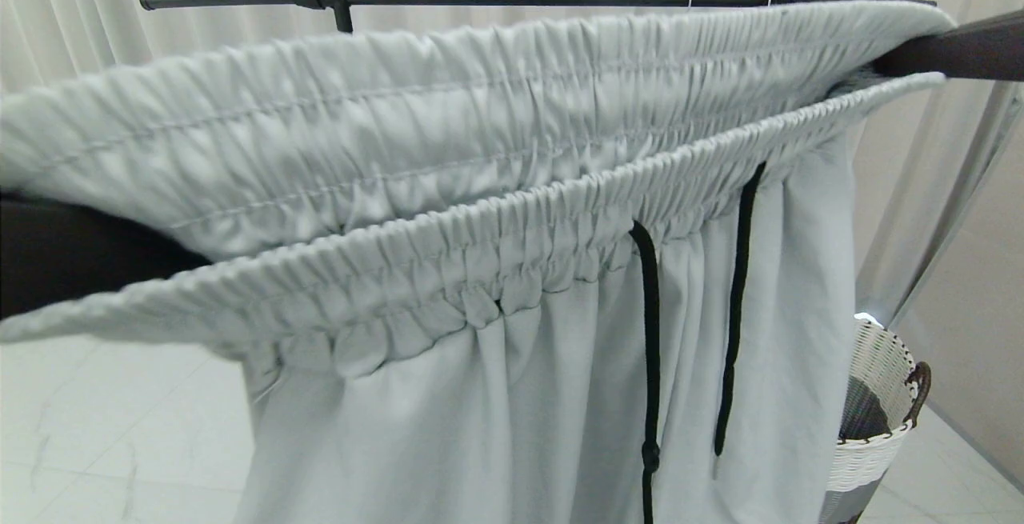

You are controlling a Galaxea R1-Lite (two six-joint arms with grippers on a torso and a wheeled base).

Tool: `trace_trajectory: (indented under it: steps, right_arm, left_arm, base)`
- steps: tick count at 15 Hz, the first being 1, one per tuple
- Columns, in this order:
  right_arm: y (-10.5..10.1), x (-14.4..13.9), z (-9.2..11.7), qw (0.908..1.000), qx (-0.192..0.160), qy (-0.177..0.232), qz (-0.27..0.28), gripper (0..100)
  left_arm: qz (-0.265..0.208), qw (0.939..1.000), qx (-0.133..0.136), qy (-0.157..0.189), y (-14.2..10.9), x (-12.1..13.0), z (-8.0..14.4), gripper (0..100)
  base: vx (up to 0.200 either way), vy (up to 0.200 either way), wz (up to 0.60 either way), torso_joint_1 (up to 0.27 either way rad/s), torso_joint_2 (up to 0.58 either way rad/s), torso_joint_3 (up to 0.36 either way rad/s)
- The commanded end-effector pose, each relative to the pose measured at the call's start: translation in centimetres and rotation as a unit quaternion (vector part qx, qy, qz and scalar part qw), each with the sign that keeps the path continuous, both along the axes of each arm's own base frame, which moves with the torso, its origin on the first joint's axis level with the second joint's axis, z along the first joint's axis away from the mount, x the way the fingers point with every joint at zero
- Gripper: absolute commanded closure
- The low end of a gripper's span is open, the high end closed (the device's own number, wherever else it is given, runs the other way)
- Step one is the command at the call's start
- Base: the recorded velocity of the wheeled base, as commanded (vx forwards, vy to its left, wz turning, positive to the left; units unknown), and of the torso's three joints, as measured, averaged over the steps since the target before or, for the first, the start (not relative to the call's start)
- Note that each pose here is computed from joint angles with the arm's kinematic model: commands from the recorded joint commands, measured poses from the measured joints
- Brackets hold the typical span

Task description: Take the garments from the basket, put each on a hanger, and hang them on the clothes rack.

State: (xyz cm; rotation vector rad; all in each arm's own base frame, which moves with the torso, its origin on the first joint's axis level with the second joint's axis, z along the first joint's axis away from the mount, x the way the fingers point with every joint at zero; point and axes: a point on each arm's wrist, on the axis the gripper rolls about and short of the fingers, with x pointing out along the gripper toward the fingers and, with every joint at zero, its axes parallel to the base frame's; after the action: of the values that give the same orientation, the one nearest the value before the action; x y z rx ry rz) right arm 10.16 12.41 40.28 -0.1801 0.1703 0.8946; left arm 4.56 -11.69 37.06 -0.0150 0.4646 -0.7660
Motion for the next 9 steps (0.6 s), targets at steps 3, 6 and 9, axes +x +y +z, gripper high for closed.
trace_trajectory:
  steps: [3,6,9]
  right_arm:
    - [2.1,1.6,-0.5,0.9999,-0.004,0.002,0.011,100]
    - [1.3,1.3,-0.2,1.0000,-0.003,0.000,-0.003,100]
    - [-1.3,1.0,1.2,0.9979,-0.020,0.017,-0.059,100]
  left_arm:
    - [-0.088,0.9926,-0.075,0.038,2.1,-2.9,2.0,100]
    - [-0.089,0.9932,-0.069,0.031,2.0,-2.9,2.0,100]
    - [0.013,0.9962,0.042,-0.075,0.0,0.3,1.8,100]
  base:
    - [0.000,0.000,0.00,0.000,0.00,0.000]
    - [0.000,0.000,0.00,0.000,0.00,0.000]
    - [0.000,0.000,0.00,0.000,0.00,0.000]
